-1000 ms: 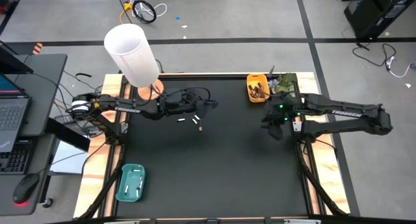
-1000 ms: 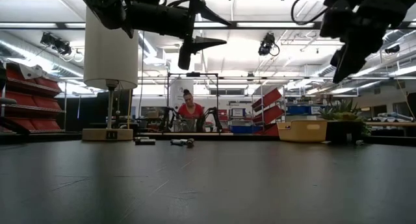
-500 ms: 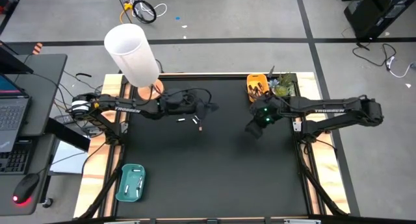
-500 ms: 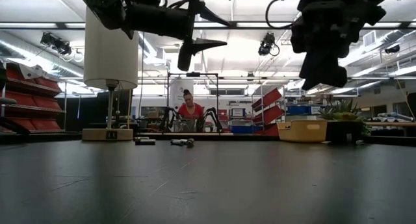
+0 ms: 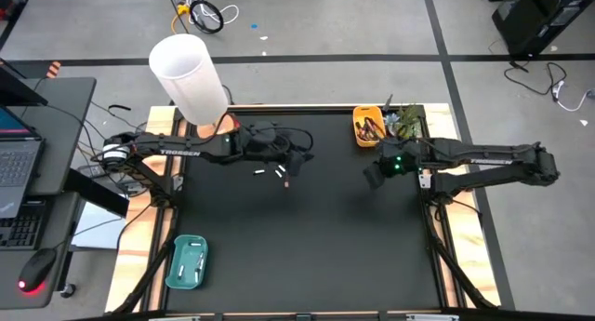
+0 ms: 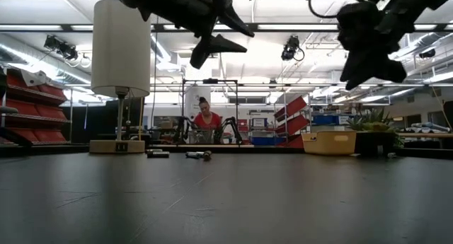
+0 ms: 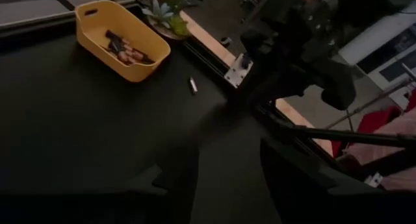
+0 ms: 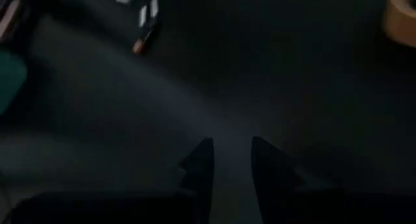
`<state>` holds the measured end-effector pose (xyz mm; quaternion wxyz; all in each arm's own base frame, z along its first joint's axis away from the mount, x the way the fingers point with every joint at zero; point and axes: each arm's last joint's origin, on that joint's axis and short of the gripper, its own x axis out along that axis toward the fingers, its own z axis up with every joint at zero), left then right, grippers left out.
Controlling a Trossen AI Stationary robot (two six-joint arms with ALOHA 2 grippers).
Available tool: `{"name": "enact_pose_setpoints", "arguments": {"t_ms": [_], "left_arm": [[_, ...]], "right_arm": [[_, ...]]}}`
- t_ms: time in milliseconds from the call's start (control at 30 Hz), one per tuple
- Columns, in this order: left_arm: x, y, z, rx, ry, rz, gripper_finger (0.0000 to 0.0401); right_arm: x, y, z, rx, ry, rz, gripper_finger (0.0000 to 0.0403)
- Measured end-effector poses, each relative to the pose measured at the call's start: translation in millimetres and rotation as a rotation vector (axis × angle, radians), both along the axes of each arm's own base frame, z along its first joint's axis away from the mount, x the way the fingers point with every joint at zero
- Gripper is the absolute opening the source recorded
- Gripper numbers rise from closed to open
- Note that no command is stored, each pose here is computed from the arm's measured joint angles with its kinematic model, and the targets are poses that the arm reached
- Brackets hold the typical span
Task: Sort batteries
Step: Put the silver battery into the blue bin
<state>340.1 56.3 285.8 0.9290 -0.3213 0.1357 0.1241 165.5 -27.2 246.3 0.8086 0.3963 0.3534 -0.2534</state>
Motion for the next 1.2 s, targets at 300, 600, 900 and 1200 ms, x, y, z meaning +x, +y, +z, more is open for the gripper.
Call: {"name": "enact_pose_setpoints", "arguments": {"t_ms": [300, 600, 900, 1200], "left_arm": [[0, -4, 1, 0.005, 0.001, -0.021, 0.0177], [0, -16, -1, -0.063, 0.015, -0.209, 0.0177], [-4, -10, -6, -0.059, 0.061, -0.363, 0.0177], [-9, 17, -7, -0.046, 0.061, -0.284, 0.0177]], "right_arm": [[-8, 12, 7, -0.07, -0.071, -0.292, 0.0089], [-9, 31, -7, -0.056, -0.09, -0.637, 0.0089], [-13, 39, -24, 0.032, 0.055, -0.796, 0.0089], [-21, 33, -33, 0.082, 0.094, -0.869, 0.0107]]}}
